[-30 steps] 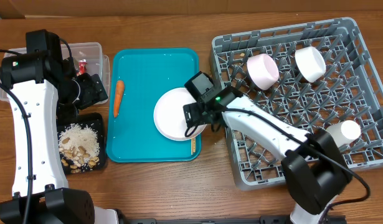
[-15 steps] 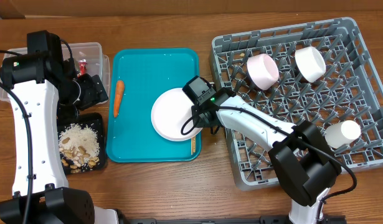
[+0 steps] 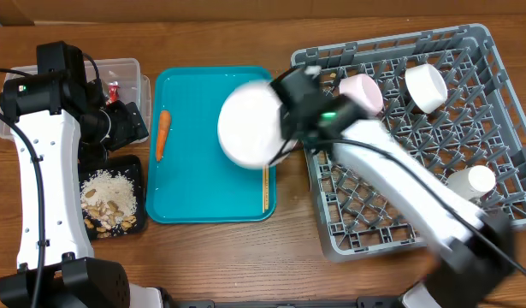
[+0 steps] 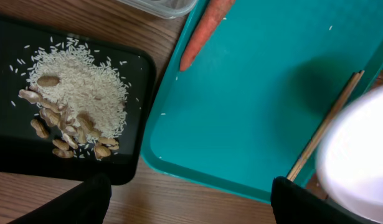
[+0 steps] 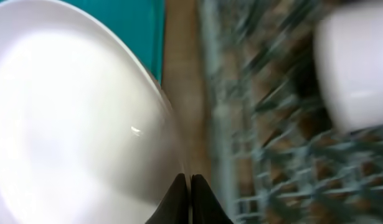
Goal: Sort waste into correct bins and load items into the dishwasher
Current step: 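Carry the white plate right and stand it upright in the rack's back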
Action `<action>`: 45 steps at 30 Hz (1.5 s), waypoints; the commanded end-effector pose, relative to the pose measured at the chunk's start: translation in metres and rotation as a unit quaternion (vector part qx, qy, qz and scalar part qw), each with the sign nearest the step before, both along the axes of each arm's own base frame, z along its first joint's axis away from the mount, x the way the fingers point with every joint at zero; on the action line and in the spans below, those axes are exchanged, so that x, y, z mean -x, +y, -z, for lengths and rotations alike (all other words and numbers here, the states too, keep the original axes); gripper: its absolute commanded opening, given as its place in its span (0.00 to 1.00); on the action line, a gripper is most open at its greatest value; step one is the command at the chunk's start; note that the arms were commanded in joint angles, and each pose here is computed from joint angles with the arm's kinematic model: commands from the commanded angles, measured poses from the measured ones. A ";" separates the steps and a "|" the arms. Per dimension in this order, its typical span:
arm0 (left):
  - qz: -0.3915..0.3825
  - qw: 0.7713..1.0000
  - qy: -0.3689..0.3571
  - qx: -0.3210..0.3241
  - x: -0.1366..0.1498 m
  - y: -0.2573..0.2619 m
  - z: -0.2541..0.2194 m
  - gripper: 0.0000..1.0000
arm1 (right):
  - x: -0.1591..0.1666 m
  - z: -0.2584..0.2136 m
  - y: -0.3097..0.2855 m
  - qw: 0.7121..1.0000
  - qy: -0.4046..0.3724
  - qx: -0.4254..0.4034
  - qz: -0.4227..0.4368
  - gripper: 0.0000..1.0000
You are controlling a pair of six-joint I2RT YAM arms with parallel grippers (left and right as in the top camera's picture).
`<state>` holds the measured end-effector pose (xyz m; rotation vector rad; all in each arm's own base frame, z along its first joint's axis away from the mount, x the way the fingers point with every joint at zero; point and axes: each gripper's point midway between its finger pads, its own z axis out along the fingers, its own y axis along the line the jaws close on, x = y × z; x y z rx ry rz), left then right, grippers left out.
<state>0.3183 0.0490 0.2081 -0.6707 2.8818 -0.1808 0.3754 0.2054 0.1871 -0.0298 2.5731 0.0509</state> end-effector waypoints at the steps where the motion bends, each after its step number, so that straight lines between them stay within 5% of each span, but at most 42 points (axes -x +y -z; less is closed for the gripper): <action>1: 0.010 1.000 -0.001 -0.008 0.001 0.001 0.001 0.84 | -0.012 -0.091 -0.082 0.985 -0.133 0.076 0.078 0.04; 7: 0.010 1.000 -0.003 -0.012 0.000 0.002 0.000 0.84 | 0.004 -0.148 -0.208 0.909 -0.197 0.268 0.250 0.04; 12: 0.010 1.000 -0.003 -0.012 0.000 0.002 0.000 0.84 | 0.034 -0.178 -0.273 0.798 -0.247 0.371 0.405 0.04; 20: 0.010 1.000 -0.003 -0.012 0.000 0.002 0.000 0.84 | 0.050 -0.181 -0.344 0.743 -0.232 0.372 0.506 0.04; 25: 0.010 1.000 -0.003 -0.012 0.000 0.002 0.000 0.84 | 0.040 -0.147 -0.381 0.769 -0.174 0.341 0.512 0.04; 37: 0.010 1.000 -0.009 -0.013 -0.002 0.003 0.000 0.84 | -0.002 -0.049 -0.399 0.781 -0.059 0.396 0.479 0.04; 45: 0.010 1.000 -0.011 -0.013 -0.003 0.003 0.000 0.84 | -0.009 -0.033 -0.398 0.789 -0.045 0.392 0.471 0.04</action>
